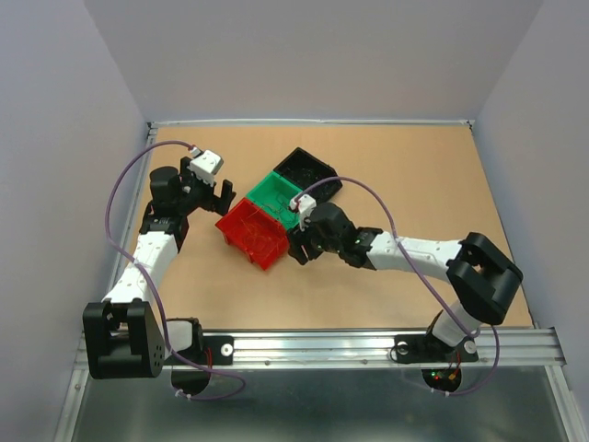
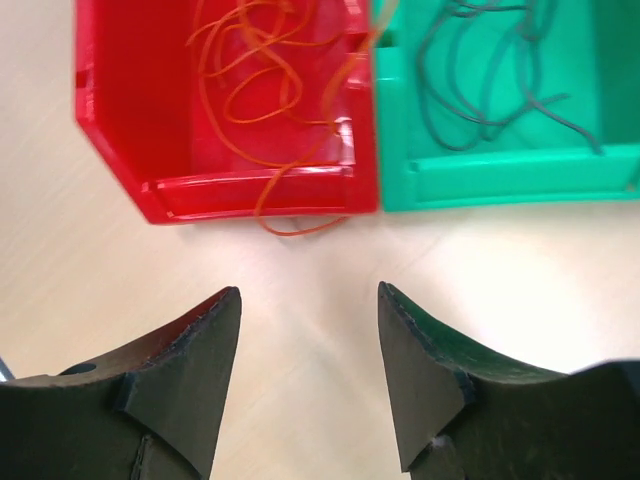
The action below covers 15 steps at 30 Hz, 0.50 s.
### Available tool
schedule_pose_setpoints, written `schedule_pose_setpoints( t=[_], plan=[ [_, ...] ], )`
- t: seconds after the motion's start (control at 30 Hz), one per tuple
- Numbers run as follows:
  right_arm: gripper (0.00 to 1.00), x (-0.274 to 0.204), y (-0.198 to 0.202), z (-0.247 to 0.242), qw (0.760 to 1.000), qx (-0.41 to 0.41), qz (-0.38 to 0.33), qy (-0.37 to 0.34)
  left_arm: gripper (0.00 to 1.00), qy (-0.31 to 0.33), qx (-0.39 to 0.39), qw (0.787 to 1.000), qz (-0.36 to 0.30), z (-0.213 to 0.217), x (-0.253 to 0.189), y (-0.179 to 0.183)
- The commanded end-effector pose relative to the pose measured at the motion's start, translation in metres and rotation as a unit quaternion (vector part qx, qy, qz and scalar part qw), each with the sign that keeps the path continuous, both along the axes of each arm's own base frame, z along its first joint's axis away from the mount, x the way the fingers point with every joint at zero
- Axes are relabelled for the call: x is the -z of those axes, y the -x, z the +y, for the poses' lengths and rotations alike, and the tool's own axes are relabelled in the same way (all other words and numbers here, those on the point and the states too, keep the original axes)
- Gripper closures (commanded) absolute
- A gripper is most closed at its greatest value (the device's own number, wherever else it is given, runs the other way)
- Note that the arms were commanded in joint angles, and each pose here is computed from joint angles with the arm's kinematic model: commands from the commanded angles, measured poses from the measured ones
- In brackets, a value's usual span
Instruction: Untangle the cables
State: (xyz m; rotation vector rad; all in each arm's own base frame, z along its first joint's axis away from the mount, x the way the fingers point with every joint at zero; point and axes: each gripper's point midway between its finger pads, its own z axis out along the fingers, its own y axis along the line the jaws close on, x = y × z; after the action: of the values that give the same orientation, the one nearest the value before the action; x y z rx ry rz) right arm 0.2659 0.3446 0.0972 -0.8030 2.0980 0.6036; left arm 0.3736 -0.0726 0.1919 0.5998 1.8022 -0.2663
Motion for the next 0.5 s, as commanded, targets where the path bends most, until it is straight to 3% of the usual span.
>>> schedule_pose_setpoints(
  t=[0.0, 0.17, 0.47],
  plan=[
    [0.38, -0.014, 0.007, 0.036, 0.996, -0.068, -0.046, -0.036, 0.01, 0.001, 0.016, 0.999, -0.028, -0.005, -0.020, -0.002],
    [0.32, 0.011, 0.005, 0.056, 0.994, -0.084, -0.068, 0.010, 0.01, -0.001, 0.009, 1.000, -0.030, -0.003, -0.021, -0.002],
    [0.31, 0.034, -0.020, 0.065, 0.992, -0.066, -0.096, 0.055, 0.01, -0.005, 0.007, 1.000, -0.026, -0.002, -0.017, -0.005]
  ],
)
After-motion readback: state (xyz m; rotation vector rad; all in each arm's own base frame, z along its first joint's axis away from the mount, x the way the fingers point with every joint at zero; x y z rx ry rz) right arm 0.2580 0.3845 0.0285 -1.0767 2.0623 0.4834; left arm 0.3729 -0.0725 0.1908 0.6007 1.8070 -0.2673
